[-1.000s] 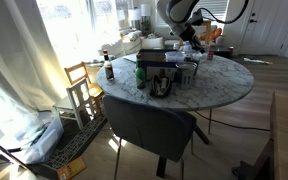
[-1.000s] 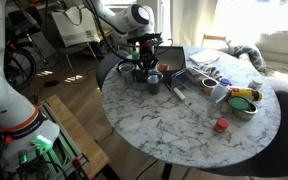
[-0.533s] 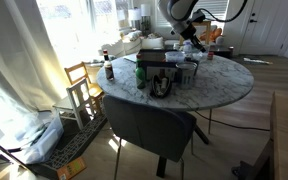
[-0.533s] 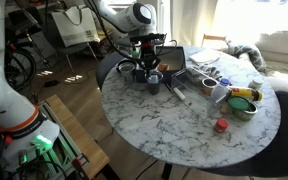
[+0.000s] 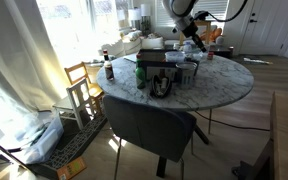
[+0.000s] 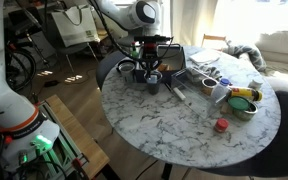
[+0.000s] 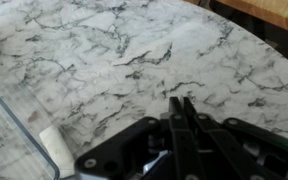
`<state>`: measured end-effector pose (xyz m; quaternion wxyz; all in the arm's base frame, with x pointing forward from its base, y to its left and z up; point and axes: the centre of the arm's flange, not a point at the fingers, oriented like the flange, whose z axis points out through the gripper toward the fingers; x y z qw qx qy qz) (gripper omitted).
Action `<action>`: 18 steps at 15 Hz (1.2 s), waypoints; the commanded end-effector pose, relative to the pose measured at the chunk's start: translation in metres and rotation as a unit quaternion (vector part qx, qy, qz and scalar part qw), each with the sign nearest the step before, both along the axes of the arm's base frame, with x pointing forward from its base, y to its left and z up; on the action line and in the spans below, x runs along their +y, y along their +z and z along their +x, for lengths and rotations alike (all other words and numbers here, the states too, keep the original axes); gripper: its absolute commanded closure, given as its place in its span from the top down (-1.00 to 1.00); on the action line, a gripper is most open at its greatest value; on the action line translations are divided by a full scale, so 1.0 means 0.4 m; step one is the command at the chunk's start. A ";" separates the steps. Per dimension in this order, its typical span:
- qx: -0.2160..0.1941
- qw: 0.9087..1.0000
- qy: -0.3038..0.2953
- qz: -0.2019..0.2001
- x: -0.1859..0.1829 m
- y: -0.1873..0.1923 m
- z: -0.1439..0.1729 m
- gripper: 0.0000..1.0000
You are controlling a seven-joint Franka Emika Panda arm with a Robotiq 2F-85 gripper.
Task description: Use the small plastic cup to put some of the contents of the plastic cup into the silver cup
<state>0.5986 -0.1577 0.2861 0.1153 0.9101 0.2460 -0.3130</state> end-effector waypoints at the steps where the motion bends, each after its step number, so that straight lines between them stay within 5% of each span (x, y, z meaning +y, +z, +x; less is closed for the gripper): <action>1: -0.003 0.999 0.006 0.047 -0.026 0.004 -0.007 -0.98; 18: -0.028 0.984 0.008 0.174 -0.137 0.066 -0.044 -0.98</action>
